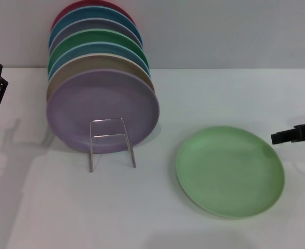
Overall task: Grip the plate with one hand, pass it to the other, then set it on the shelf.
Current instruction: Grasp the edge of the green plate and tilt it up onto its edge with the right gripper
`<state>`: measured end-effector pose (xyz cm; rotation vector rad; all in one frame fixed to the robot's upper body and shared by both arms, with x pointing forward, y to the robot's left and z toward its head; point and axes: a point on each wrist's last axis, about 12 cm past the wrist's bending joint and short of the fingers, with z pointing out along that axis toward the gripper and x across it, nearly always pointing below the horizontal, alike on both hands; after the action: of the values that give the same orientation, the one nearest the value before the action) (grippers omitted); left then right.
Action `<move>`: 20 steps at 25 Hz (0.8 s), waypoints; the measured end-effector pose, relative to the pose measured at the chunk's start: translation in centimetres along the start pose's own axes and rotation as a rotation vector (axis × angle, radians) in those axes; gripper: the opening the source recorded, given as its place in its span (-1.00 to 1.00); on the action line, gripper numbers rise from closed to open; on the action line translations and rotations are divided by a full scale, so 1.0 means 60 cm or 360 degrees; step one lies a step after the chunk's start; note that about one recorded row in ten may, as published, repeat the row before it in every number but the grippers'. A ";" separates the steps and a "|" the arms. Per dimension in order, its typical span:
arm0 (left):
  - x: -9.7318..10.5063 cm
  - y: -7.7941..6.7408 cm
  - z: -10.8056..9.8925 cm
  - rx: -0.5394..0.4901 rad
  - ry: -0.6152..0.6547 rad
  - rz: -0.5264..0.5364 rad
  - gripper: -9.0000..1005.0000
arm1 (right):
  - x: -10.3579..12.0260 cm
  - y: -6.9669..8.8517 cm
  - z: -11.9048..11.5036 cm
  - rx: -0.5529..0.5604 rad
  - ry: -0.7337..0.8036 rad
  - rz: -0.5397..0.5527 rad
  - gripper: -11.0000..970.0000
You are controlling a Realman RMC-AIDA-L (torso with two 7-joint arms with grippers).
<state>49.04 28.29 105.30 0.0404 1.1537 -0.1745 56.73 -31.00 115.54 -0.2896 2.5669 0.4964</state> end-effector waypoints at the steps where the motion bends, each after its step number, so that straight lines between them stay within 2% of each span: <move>1: 0.000 0.000 0.000 0.0000 0.0000 0.0000 0.66 | 0.001 0.000 0.000 -0.0002 0.0014 0.0021 0.13; 10: 0.000 0.001 -0.001 -0.0002 -0.0001 0.0001 0.66 | 0.012 -0.005 0.004 0.0023 0.0107 0.0140 0.13; 20: -0.001 0.003 -0.003 -0.0006 0.0002 0.0005 0.66 | 0.019 -0.016 0.035 0.0024 0.0154 0.0206 0.13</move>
<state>48.87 28.50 105.25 0.0394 1.1552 -0.1694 56.94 -31.15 112.98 -0.1455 2.6948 0.5214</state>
